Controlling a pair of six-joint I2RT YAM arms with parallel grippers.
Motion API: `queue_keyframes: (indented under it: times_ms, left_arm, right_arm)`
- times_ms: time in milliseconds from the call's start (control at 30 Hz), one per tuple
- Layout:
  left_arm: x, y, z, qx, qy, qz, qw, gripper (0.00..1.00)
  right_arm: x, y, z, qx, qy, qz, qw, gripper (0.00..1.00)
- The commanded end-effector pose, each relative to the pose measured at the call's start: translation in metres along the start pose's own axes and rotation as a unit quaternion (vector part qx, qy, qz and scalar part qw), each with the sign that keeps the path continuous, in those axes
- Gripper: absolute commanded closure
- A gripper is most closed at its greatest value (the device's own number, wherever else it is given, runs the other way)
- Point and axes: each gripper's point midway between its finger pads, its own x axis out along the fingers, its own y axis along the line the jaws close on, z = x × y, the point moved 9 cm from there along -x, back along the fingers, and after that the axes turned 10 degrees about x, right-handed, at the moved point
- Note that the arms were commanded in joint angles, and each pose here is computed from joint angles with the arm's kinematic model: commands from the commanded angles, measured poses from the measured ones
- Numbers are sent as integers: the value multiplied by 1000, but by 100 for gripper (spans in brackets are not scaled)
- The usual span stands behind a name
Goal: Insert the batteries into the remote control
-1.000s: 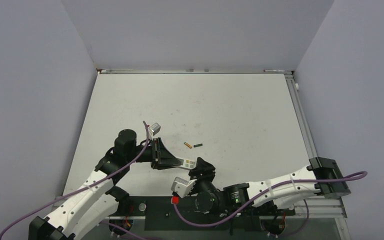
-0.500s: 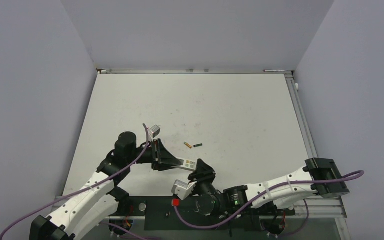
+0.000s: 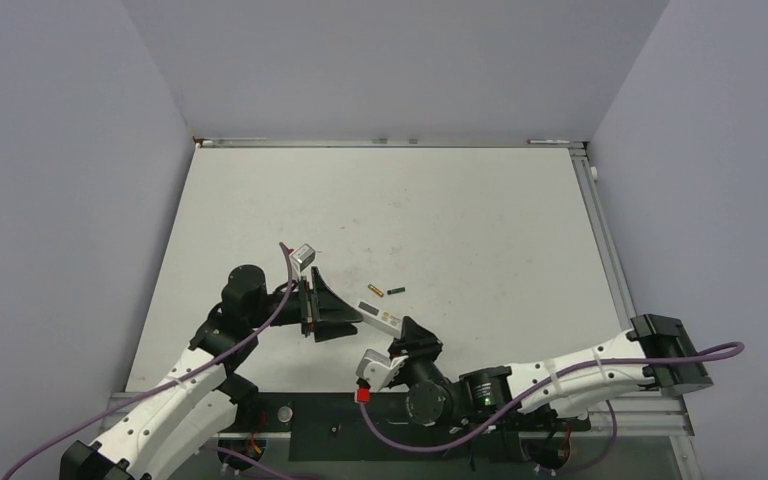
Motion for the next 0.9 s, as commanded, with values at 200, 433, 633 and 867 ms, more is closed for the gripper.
queue_keyframes:
  times_ms: [200,433,633,867]
  left_arm:
    - [-8,-14,8,109,-26,24,993,12]
    - [-10,-11,9,152,-36,33,987,7]
    - [-10,-10,11,183,-40,30,982,4]
    - [-9,-12,15,220,-56,26,974,4]
  right_arm:
    - [8,-20,2,129,14,88,988,92]
    - [18,-36,3,239,5,163,957,92]
    - [21,-45,8,307,0,199,931,92]
    - [30,-57,8,410,-10,266,872,92]
